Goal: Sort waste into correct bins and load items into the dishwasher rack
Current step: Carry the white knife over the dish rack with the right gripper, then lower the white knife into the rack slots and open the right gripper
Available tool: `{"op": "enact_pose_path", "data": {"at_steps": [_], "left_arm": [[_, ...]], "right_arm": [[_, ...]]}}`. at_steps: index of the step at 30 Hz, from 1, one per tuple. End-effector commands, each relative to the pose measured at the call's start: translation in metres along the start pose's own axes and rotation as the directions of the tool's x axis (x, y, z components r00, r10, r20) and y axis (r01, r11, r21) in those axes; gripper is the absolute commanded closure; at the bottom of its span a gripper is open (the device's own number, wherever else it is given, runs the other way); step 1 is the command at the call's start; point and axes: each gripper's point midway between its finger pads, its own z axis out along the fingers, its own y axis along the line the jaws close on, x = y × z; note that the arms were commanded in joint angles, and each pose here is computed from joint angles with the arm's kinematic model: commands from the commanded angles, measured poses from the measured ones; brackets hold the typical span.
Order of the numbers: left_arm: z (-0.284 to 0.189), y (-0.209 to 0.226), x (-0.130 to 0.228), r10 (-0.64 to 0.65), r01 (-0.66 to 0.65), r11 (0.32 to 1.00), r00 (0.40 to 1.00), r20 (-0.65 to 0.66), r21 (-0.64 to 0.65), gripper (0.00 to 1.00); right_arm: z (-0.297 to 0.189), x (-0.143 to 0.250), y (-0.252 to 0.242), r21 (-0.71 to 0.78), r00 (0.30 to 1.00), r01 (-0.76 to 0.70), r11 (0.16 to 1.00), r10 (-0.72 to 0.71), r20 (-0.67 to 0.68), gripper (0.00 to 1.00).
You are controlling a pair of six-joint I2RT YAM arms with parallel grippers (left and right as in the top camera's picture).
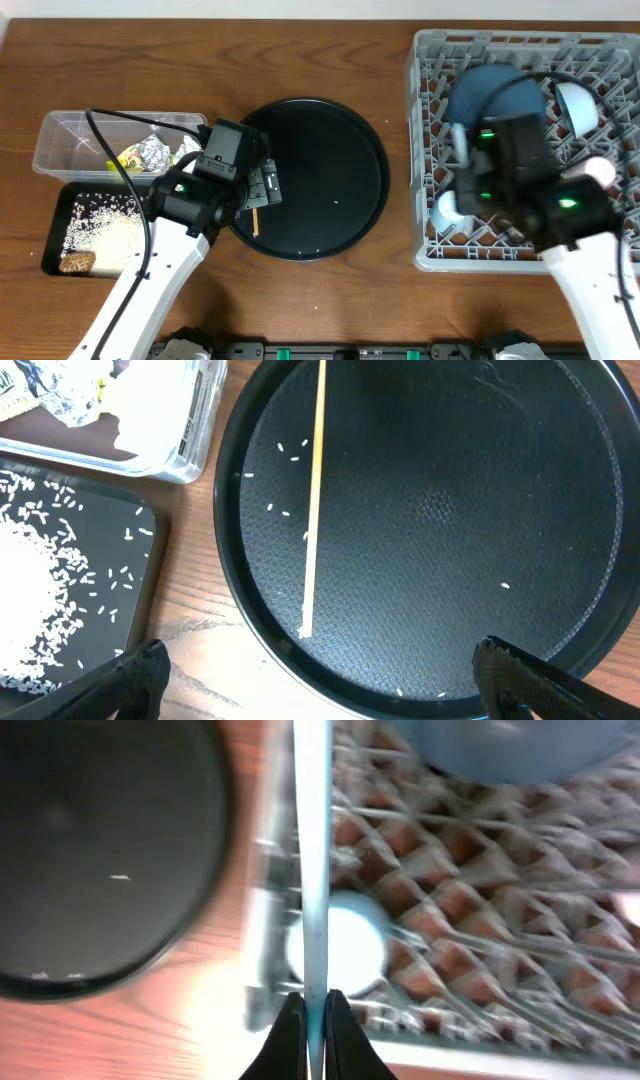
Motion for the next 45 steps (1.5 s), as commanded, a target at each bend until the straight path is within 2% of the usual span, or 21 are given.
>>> {"op": "enact_pose_path", "data": {"at_steps": [1,8,11,15,20,33,45], "left_arm": [[0.002,0.004,0.001,0.009,-0.009,1.0,1.0,0.0,-0.022,0.02],[0.002,0.003,0.001,0.009,-0.009,1.0,1.0,0.0,-0.022,0.02],[0.002,0.003,0.001,0.009,-0.009,1.0,1.0,0.0,-0.022,0.02],[0.002,0.003,0.001,0.009,-0.009,1.0,1.0,0.0,-0.022,0.02],[0.002,0.003,0.001,0.009,-0.009,1.0,1.0,0.0,-0.022,0.02],[0.002,0.004,0.001,0.009,-0.009,1.0,1.0,0.0,-0.022,0.02],[0.002,0.003,0.001,0.009,-0.009,1.0,1.0,0.0,-0.022,0.02]], "right_arm": [[-0.002,0.0,-0.035,0.063,0.999,0.038,0.997,-0.037,-0.019,0.99],[0.016,0.01,-0.092,0.18,0.99,-0.065,0.982,0.086,-0.113,0.99],[0.033,0.021,-0.106,0.211,0.97,-0.084,0.974,0.129,-0.206,0.99],[0.053,0.034,-0.117,0.236,0.94,-0.052,0.97,0.127,-0.316,0.99],[0.069,0.039,-0.135,0.318,0.916,-0.003,0.948,0.13,-0.381,0.99],[0.107,0.041,-0.14,0.309,0.888,0.008,0.951,0.135,-0.44,0.99],[0.126,0.019,-0.147,0.32,0.926,-0.003,0.947,0.124,-0.356,0.99]]}}
